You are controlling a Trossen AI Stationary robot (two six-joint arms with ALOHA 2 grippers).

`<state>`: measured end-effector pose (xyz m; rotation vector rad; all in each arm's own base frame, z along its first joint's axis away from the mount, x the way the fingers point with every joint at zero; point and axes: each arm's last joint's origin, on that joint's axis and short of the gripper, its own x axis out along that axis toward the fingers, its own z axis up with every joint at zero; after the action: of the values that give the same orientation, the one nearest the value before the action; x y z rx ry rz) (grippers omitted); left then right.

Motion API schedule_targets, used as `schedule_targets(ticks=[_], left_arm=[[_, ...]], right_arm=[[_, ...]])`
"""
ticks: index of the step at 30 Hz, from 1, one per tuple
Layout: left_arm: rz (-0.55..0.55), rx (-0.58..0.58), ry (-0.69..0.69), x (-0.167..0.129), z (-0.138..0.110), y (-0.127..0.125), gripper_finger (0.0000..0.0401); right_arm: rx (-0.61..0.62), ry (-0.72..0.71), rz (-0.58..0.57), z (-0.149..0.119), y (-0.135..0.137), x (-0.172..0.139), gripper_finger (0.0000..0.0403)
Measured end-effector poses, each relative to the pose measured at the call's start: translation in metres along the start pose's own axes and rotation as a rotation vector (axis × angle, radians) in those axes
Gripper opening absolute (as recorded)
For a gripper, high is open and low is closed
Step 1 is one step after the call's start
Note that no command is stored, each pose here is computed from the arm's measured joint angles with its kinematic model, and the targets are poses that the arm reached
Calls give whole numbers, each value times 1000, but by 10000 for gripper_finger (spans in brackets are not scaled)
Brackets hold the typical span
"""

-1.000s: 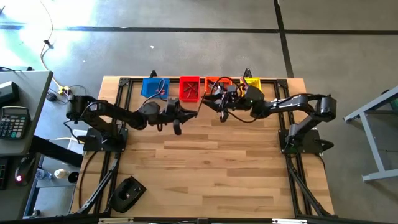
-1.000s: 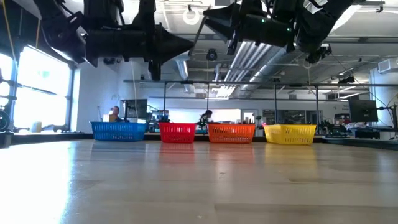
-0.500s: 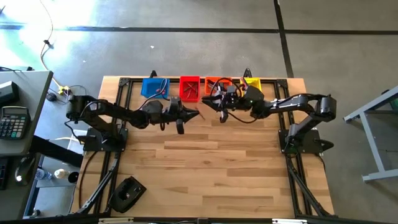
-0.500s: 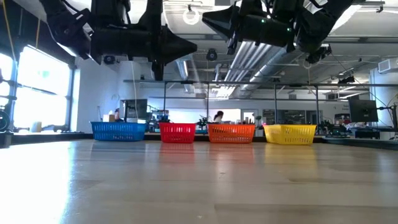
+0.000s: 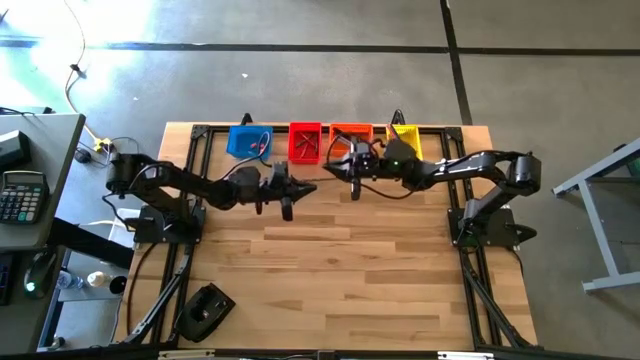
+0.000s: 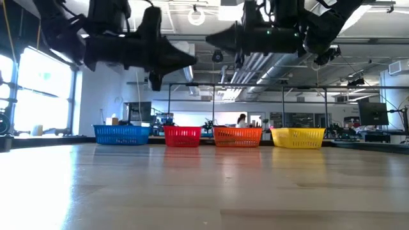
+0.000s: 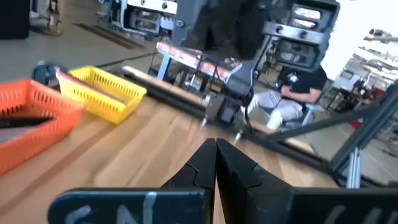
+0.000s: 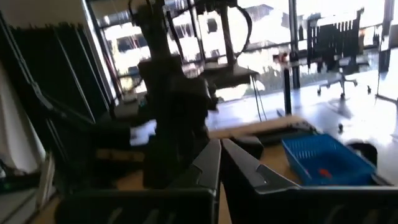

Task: Sort crayons/erasers/pens/pencils in bins
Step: Put the dark blue colored pencil into the yellow bin

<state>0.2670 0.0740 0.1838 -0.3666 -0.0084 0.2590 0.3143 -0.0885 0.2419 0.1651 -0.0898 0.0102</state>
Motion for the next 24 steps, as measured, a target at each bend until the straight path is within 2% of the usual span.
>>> schedule_targets(ticks=[4, 10, 16, 20, 24], left_arm=[[34, -2, 26, -13, -12, 5, 0], [47, -1, -35, -35, -24, 12, 0], [90, -2, -14, -53, -37, 22, 0], [111, -2, 9, -60, -43, 25, 0], [120, 7, 27, -65, -48, 26, 0]], right_arm=[[-4, 142, -43, -14, -3, -1, 6], [-43, 388, -165, -36, -9, -7, 6], [-89, 695, -261, -39, -16, -10, 7], [-133, 745, -252, -34, -17, -9, 10], [-121, 759, -230, -32, -28, -4, 35]])
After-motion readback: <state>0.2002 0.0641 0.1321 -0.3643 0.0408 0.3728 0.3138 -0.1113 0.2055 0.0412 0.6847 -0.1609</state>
